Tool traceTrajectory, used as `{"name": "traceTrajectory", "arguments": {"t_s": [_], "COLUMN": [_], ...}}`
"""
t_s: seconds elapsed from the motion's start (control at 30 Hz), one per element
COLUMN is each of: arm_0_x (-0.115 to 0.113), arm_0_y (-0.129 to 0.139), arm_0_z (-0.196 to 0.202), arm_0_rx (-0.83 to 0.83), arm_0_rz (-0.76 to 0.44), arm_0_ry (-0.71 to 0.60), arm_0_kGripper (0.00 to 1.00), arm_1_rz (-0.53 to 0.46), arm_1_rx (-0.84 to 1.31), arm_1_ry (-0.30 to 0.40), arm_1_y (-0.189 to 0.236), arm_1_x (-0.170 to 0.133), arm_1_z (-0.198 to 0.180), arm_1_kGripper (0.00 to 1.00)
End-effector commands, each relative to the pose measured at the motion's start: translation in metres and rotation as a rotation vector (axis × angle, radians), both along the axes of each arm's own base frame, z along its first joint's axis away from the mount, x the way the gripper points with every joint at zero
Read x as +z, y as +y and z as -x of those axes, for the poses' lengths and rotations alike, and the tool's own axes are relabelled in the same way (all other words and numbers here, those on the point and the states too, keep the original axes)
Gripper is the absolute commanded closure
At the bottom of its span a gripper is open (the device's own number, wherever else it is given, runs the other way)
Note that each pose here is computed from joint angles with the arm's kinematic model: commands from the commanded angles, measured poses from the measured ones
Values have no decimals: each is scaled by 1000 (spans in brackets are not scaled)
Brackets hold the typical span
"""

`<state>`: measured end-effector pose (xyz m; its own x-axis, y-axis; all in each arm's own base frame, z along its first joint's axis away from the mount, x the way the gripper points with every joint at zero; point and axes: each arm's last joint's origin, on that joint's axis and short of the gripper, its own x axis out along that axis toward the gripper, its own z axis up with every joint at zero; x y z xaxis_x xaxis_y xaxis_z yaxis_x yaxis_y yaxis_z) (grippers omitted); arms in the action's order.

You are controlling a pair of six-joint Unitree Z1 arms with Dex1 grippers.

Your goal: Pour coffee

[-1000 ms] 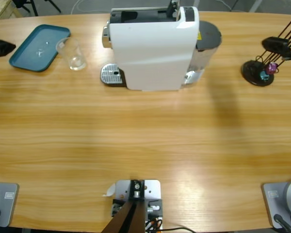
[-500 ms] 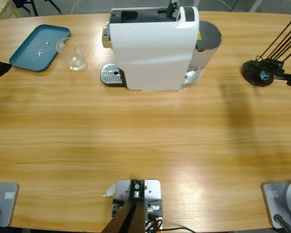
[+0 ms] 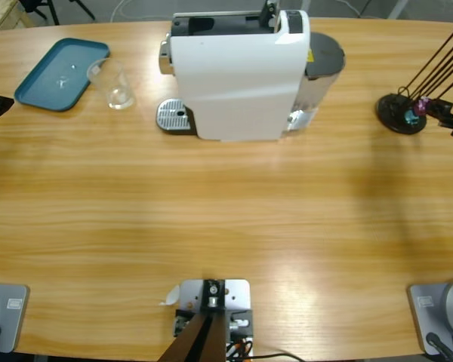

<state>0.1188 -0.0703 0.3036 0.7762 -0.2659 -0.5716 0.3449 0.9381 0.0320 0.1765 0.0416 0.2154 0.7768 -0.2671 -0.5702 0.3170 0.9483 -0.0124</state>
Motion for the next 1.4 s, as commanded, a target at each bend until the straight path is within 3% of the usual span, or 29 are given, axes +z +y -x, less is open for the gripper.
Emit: {"name": "traceTrajectory", "arguments": {"t_s": [0.03, 0.57, 0.7, 0.8, 1.03, 1.1, 1.17, 1.23, 1.3, 1.4], "arm_0_x": [-10, -11, -11, -12, -12, -12, -12, -12, -12, -12], "arm_0_y": [2, 1, 0, 0, 0, -1, -1, -1, -1, -1], "arm_0_z": [2, 0, -1, -2, -2, -2, -2, -3, -3, -3], "arm_0_rx": [19, 19, 19, 19, 19, 19, 19, 19, 19, 19], "arm_0_rz": [-8, -16, -16, -17, -18, -18, -19, -19, -19, -20], "arm_0_ry": [16, 23, 24, 25, 26, 27, 28, 28, 28, 29], "arm_0_kGripper": [225, 225, 225, 225, 225, 225, 223, 224, 223, 222], "arm_1_rz": [-6, 6, 6, 2, -1, -2, -7, -9, -12, -13], "arm_1_rx": [2, -30, -39, -38, -34, -31, -24, -21, -19, -20], "arm_1_ry": [56, 69, 76, 81, 87, 90, 97, 106, 106, 107], "arm_1_y": [4, 3, 2, 2, 3, 3, 4, 5, 5, 5], "arm_1_x": [-24, -39, -42, -45, -47, -48, -50, -52, -53, -54], "arm_1_z": [-13, -24, -27, -29, -32, -32, -33, -35, -36, -36], "arm_1_kGripper": [239, 251, 281, 366, 411, 532, 580, 734, 958, 1000]}}
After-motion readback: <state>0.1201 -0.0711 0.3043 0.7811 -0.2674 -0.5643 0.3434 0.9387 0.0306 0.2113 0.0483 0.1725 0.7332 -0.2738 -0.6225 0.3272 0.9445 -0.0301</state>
